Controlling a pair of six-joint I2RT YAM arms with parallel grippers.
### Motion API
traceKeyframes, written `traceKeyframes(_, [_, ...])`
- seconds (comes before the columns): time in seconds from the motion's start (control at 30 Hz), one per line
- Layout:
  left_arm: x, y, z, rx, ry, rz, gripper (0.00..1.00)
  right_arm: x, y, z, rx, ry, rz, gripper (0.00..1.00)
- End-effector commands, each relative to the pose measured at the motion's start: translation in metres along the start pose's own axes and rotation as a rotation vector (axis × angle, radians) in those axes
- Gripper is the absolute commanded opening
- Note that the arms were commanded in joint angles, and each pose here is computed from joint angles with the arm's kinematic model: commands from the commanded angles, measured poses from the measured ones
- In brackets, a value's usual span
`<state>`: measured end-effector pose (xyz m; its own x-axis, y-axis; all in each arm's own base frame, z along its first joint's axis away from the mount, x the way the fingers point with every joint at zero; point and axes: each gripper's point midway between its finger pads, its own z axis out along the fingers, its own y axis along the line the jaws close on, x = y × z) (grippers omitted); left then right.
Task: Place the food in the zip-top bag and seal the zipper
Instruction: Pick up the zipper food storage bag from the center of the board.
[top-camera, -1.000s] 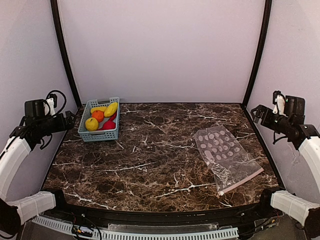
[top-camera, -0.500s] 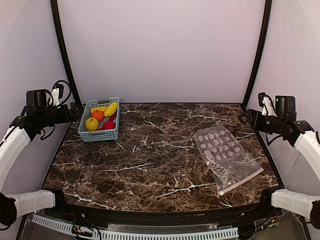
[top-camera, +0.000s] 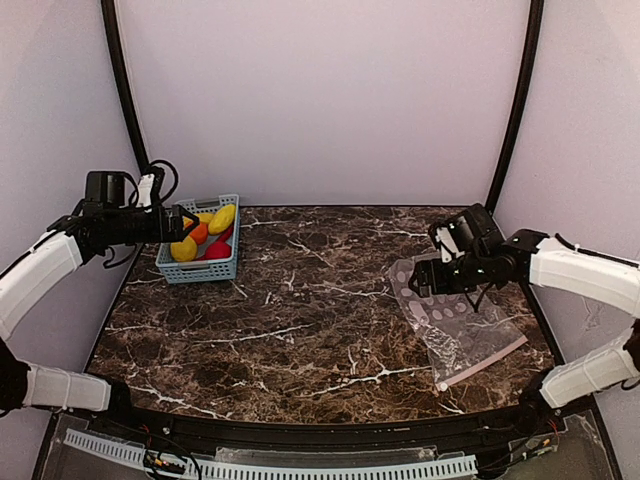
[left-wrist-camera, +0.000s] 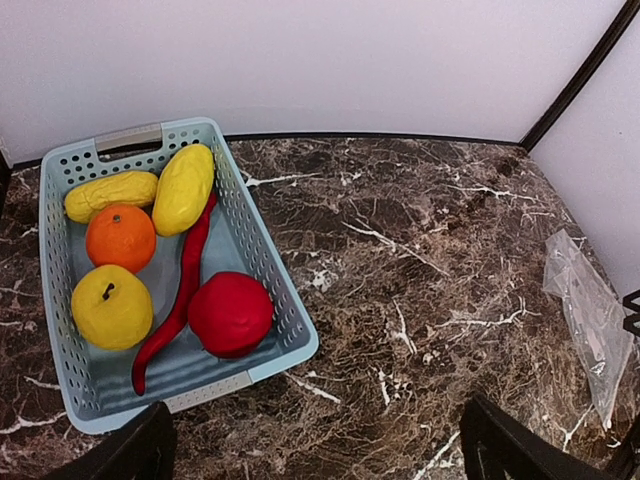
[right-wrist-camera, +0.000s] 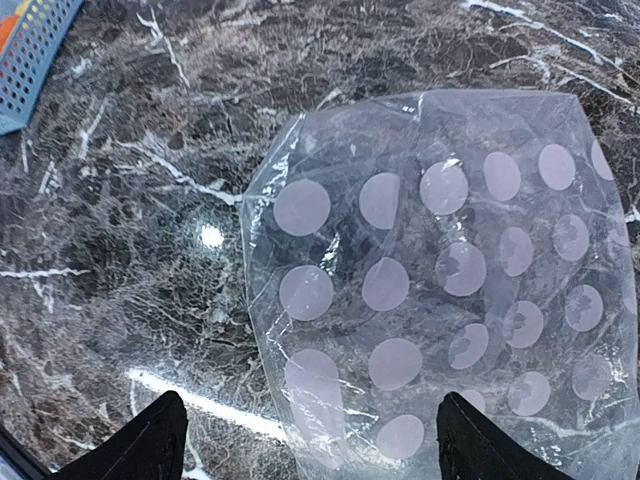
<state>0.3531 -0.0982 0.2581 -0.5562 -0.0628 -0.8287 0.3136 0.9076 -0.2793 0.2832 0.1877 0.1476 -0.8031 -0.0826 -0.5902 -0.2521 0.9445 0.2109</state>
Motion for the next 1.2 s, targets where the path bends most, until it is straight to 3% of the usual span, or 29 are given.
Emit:
traceKeyframes(0.0, [0.009, 0.003, -0.003, -0.018, 0.008, 0.027, 1.0, -0.003, 0.008, 0.017, 0.123, 0.004, -0.032, 0.84])
traceKeyframes(0.47, [0.01, 0.007, -0.004, -0.045, 0.013, 0.042, 1.0, 0.019, 0.002, 0.053, 0.425, 0.111, -0.147, 0.83])
traceKeyframes(0.83, [0.01, 0.006, -0.004, -0.036, 0.009, 0.037, 1.0, 0.023, -0.002, 0.069, 0.477, 0.137, -0.157, 0.54])
traceKeyframes(0.97, [0.011, 0.004, -0.003, -0.025, 0.009, 0.035, 1.0, 0.025, -0.001, 0.073, 0.474, 0.145, -0.156, 0.49])
traceKeyframes(1.17, [0.01, 0.002, -0.003, -0.016, 0.008, 0.034, 1.0, 0.031, 0.011, 0.082, 0.394, 0.175, -0.172, 0.72])
